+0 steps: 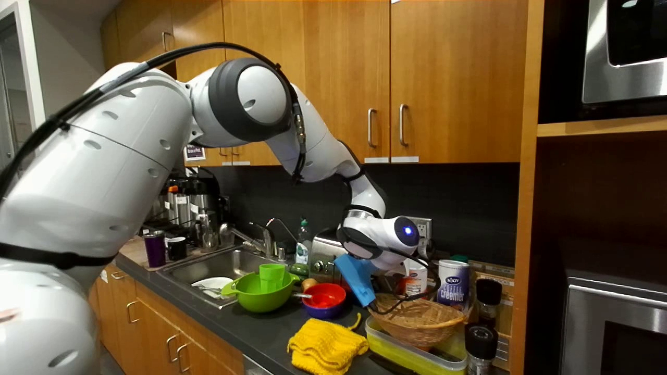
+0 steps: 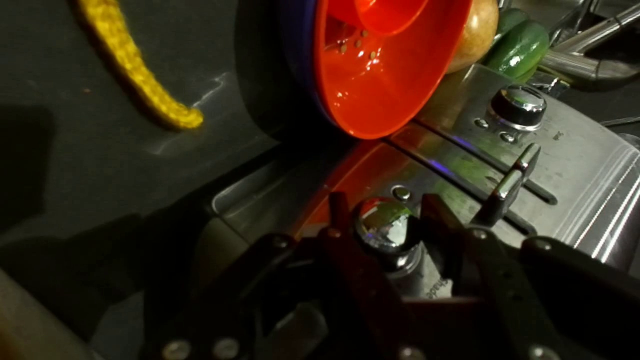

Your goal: Turn the knob to the right

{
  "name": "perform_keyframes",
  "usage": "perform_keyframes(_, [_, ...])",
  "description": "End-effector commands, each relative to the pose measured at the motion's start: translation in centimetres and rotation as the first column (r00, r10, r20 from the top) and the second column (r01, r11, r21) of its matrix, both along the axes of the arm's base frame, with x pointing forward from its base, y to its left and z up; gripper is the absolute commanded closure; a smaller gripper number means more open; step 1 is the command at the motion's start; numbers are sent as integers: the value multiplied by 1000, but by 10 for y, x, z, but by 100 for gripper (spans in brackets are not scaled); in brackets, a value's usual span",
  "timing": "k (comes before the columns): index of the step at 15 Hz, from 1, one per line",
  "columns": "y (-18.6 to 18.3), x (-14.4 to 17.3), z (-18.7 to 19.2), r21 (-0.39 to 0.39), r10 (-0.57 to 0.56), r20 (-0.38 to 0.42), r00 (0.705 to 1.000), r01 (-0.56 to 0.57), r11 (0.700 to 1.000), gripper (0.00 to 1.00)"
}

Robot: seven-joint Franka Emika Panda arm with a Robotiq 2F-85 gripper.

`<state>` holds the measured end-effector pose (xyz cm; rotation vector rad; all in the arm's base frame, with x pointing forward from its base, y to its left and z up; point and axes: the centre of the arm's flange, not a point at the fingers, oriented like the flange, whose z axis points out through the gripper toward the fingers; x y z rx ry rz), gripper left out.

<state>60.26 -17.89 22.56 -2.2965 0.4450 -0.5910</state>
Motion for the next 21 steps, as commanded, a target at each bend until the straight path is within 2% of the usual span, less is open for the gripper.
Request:
perform_keyframes(1, [15,22,17,38,13,72,997,-16,999,85])
perform_keyframes(21, [15,22,22,18,31,86,996,-32,999,85])
